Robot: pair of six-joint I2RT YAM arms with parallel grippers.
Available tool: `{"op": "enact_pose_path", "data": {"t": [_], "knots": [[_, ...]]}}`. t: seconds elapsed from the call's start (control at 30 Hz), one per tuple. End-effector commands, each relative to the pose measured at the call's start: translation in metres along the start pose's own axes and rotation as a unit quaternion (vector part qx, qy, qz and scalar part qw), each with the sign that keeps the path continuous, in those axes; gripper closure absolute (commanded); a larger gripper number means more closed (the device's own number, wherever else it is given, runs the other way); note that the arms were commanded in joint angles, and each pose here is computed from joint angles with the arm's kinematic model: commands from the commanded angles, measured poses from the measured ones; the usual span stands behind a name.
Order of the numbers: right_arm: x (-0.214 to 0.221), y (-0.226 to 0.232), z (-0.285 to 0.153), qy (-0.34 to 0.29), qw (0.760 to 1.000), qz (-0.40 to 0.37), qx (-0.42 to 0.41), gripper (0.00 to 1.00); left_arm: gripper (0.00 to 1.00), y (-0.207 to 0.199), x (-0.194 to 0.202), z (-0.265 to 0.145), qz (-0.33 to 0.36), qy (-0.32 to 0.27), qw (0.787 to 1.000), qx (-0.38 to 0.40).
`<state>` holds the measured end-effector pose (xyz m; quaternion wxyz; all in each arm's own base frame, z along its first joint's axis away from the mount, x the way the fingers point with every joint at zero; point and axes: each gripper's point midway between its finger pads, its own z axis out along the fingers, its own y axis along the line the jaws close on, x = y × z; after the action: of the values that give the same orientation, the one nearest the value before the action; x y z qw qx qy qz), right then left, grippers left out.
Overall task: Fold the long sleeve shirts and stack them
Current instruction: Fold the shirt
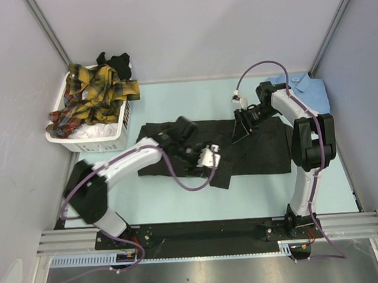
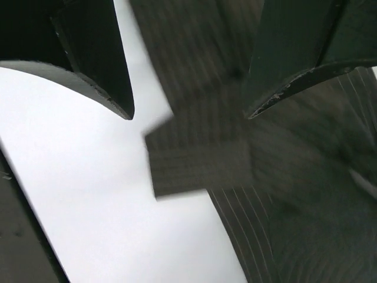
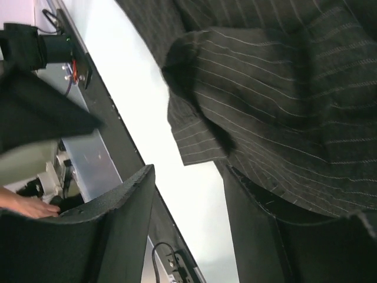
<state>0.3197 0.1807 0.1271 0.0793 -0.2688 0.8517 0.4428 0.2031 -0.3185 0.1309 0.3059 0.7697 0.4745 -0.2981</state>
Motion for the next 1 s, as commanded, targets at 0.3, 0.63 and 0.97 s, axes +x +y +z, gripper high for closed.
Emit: {"op": "enact_pose_path", "data": {"t": [0.3, 0.63, 0.97], "knots": [[-0.014, -0.028, -0.029, -0.089, 0.994, 0.041, 0.043, 0.46, 0.23, 0.032, -0.011, 0.112, 0.083, 0.050, 0.986, 0.135], [0.002, -0.022, -0.039, -0.094, 0.994, 0.045, 0.033, 0.44, 0.30, 0.022, 0.035, 0.122, 0.068, 0.118, 0.979, 0.154], [0.012, -0.026, -0.053, -0.107, 0.992, 0.048, 0.039, 0.45, 0.95, 0.012, 0.015, 0.109, 0.074, 0.087, 0.979, 0.167]]}}
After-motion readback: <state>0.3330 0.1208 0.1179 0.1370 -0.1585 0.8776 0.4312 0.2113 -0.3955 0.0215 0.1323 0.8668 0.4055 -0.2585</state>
